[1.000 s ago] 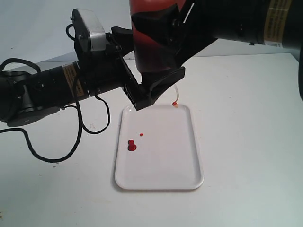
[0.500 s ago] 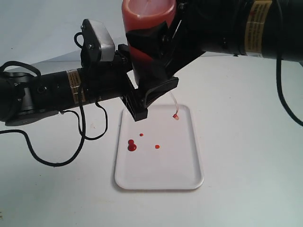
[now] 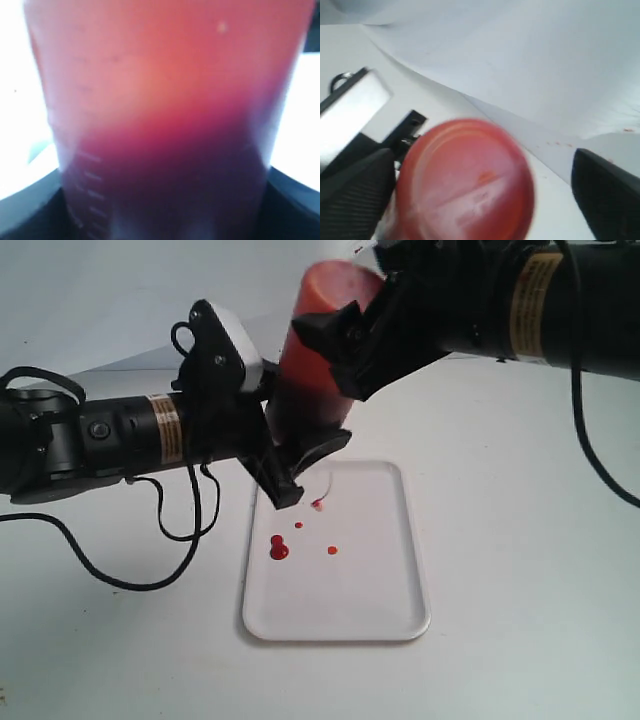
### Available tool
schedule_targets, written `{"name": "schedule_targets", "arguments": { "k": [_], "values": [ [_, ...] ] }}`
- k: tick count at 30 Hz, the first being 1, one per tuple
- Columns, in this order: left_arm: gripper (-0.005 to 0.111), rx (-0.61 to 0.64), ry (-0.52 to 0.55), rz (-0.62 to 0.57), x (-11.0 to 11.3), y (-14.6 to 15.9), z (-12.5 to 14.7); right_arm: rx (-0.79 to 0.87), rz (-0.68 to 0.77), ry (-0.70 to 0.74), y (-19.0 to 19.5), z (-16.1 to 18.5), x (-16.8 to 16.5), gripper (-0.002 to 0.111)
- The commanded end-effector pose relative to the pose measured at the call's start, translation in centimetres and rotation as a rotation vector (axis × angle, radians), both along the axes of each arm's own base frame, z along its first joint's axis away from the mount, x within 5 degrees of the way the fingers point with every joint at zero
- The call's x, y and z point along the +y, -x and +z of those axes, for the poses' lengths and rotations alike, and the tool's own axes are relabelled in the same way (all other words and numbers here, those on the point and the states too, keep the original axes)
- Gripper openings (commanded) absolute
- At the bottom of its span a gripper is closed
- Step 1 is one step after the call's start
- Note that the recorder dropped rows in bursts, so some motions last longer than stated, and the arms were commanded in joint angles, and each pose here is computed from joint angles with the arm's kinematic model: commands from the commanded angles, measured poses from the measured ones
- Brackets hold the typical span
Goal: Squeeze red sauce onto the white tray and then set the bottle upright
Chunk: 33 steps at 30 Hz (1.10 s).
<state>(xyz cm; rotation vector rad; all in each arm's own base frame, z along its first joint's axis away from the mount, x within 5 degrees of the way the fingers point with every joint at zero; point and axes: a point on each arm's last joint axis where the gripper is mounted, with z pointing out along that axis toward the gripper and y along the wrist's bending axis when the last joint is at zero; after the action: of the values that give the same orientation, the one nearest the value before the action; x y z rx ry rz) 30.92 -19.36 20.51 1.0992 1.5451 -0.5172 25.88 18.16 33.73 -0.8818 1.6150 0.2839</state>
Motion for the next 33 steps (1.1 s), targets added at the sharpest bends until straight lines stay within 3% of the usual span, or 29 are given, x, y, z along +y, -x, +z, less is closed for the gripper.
{"name": "schedule_targets", "arguments": {
  "k": [1,9,15,20,25,30,33],
  "values": [
    [0.000,-0.092,-0.159,0.012,0.5,-0.1,-0.3,-0.049,-0.071,0.110,-0.2,-0.7,-1.2,0.098],
    [0.000,-0.277,-0.374,0.078,1.8,-0.7,2.7,-0.137,-0.057,0.210,0.1,-0.2,-1.6,0.098],
    [0.000,-0.373,-0.485,0.112,1.7,-1.9,4.9,-0.244,0.088,0.227,2.3,1.8,-1.6,0.098],
    [0.000,-0.612,-0.738,-0.037,0.0,-1.3,5.5,-0.235,0.119,0.191,4.1,1.9,-2.4,0.098],
    [0.000,-0.757,-0.829,-0.121,-1.6,-0.8,6.4,-0.135,0.067,0.109,5.7,0.6,-3.6,0.098],
    [0.000,-0.936,-1.048,-0.247,-2.0,-0.5,6.2,-0.061,0.002,0.042,6.5,-0.3,-4.5,0.098],
    [0.000,-1.029,-1.112,-0.310,-2.2,-0.4,6.3,0.010,0.009,0.041,6.5,-1.9,-4.4,0.098]
  ]
}}
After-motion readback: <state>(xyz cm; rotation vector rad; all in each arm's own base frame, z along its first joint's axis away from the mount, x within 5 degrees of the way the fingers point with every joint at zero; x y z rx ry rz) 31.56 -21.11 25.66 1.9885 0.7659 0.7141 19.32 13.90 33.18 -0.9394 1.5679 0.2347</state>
